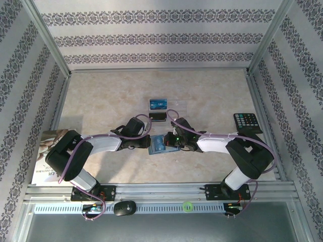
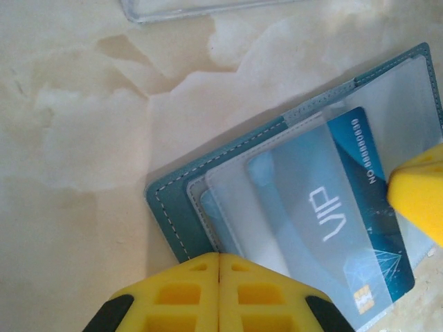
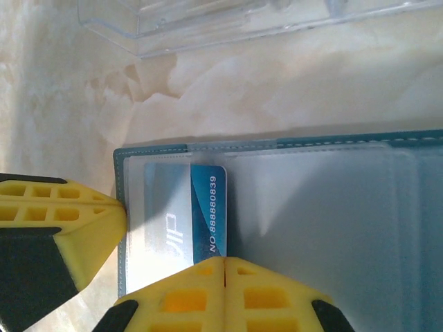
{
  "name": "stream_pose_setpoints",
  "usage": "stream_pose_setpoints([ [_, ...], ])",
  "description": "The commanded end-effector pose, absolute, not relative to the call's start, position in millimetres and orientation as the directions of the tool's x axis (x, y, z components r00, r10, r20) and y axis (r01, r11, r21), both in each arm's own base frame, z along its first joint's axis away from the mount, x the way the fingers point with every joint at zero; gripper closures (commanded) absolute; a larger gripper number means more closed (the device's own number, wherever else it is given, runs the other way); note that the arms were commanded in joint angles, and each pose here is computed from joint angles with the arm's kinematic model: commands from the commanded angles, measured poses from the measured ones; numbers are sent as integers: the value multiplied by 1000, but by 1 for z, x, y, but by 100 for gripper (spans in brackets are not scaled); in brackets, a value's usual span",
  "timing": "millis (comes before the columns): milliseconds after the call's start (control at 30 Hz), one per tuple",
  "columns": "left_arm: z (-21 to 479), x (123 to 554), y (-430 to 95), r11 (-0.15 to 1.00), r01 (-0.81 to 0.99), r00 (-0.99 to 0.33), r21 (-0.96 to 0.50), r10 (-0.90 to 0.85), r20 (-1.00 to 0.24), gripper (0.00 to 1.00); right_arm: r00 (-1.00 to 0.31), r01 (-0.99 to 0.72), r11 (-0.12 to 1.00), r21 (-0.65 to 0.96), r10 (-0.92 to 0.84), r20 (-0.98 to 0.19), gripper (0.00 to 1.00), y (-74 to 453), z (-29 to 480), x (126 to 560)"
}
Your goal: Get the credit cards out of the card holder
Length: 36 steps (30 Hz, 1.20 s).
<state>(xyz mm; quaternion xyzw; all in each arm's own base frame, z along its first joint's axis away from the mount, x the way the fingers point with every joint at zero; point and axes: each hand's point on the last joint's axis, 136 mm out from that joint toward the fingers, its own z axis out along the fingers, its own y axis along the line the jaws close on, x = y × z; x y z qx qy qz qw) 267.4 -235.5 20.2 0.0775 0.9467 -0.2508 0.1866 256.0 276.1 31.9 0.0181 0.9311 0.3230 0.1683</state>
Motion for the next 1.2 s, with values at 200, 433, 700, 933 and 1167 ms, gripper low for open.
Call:
stream_pose_setpoints([
  [200,37,265,-234,862,275,-904,-425,82,-420,80,-930,-103,812,574,125,-344,72,269,44,262],
  [433,70,268,-239,839,332,-868,-432,93,-487,88,-921,-217,774,594,40,-389,72,282,71,260],
  [700,42,269,-261,832,324,-893,-451,112,-435,95,-946,-222,753,619,-14,-324,70,300,56,258],
  [933,22,269,-246,874,307,-901,-377,140,-410,99,-956,-188,789,585,-12,-292,71,293,39,257],
  [1167,13,266,-246,876,302,-911,-377,148,-386,100,-963,-170,800,576,-11,-269,71,293,29,256],
])
